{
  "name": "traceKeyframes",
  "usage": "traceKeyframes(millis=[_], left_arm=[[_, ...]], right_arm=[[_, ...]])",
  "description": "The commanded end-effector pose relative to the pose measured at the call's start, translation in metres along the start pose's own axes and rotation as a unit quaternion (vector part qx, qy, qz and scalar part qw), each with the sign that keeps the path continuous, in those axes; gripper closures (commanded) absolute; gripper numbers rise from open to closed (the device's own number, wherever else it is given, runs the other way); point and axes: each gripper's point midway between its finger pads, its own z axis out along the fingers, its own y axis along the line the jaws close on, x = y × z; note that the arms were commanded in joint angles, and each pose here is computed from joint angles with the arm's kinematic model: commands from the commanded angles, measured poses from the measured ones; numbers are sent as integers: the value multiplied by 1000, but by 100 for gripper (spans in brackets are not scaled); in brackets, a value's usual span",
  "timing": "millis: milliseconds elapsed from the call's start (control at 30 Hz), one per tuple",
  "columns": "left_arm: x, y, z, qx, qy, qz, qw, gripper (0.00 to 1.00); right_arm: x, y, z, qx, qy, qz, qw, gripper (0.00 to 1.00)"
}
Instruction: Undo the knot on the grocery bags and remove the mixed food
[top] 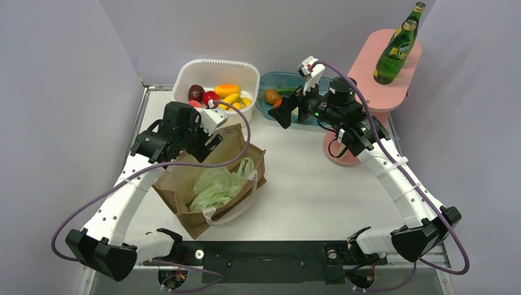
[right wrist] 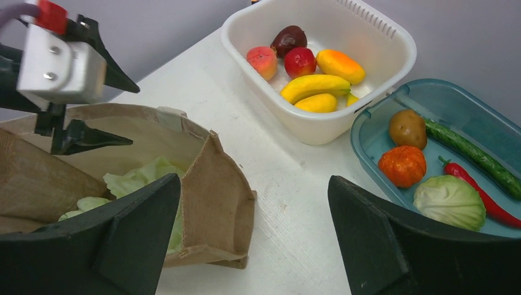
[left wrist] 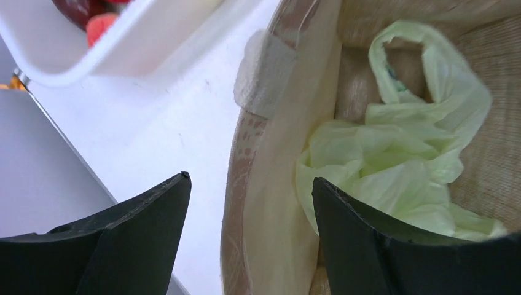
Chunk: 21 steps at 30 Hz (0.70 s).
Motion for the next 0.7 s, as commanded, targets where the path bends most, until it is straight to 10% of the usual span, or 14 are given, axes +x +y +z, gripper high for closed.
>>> traceKeyframes(millis=[0,200,667], left_arm=[[27,13,12,-27,49,-27,998,31],[54,55,8,-84,80,-98,988,97],[160,235,-41,-330,142,-226,906,100]], right_arm=[[-27,5,-8,-4,-43,-11,999,14],[-24,5,-3,-9,-40,-7,999,14],[-19,8,12,-24,-32,-5,999,14]])
